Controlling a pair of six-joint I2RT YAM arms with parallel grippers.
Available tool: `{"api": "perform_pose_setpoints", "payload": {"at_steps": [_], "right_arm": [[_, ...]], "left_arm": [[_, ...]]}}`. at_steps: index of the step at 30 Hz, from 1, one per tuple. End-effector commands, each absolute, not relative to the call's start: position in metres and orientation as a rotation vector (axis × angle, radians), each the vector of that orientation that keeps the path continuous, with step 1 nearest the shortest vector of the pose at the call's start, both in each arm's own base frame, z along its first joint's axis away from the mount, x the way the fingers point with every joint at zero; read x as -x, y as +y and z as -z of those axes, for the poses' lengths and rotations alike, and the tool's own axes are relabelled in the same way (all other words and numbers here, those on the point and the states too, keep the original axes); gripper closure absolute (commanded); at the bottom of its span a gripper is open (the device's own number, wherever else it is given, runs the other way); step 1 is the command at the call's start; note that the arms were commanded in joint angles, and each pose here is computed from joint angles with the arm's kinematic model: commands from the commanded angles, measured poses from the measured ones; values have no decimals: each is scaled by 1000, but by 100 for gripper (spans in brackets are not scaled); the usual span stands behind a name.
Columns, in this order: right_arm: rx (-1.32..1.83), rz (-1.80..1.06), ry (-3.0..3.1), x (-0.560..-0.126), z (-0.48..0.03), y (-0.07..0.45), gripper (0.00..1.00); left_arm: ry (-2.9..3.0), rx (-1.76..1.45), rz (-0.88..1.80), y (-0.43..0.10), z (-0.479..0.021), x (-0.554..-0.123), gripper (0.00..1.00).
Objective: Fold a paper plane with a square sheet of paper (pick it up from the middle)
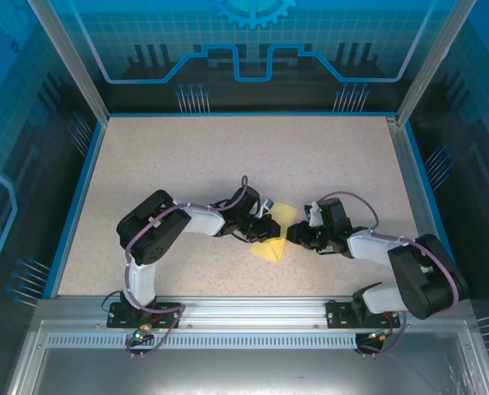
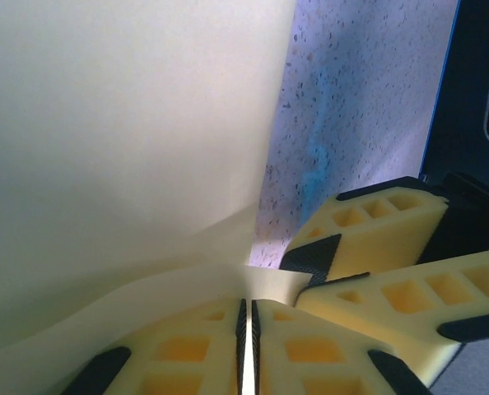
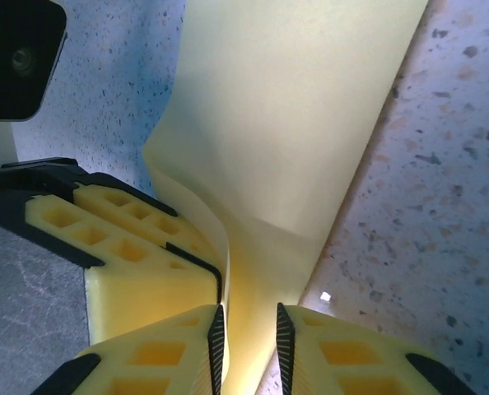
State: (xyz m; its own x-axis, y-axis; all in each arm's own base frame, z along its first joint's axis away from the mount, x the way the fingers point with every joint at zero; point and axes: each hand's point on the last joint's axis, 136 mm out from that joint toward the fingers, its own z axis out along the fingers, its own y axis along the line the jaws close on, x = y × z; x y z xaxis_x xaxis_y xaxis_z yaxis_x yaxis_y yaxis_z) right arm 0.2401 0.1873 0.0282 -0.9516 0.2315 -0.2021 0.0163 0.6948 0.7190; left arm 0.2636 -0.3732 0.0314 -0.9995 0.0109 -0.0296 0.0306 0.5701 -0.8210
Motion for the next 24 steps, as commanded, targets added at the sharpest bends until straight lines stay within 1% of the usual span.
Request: {"api": "perform_pose_setpoints", "payload": {"at_steps": [1, 8, 14, 16, 21, 24], "right_arm": [[-185, -1189, 2568, -254, -42, 195, 73], [-182, -1217, 2575, -256, -39, 199, 74], [-184, -1205, 2601, -256, -31, 199, 84], [-174, -1191, 2599, -258, -31, 198, 87], [-163, -1128, 2638, -257, -23, 193, 93], [-147, -1096, 2657, -256, -20, 191, 94]], "left_arm": [[2763, -80, 1452, -374, -30, -257, 87], [2769, -85, 1448, -373, -29, -256, 87], [2757, -87, 1463, -374, -34, -257, 86], [2748, -96, 1470, -375, -38, -257, 85], [2724, -131, 1462, -373, -55, -258, 81], [2706, -169, 1427, -372, -68, -262, 79]]}}
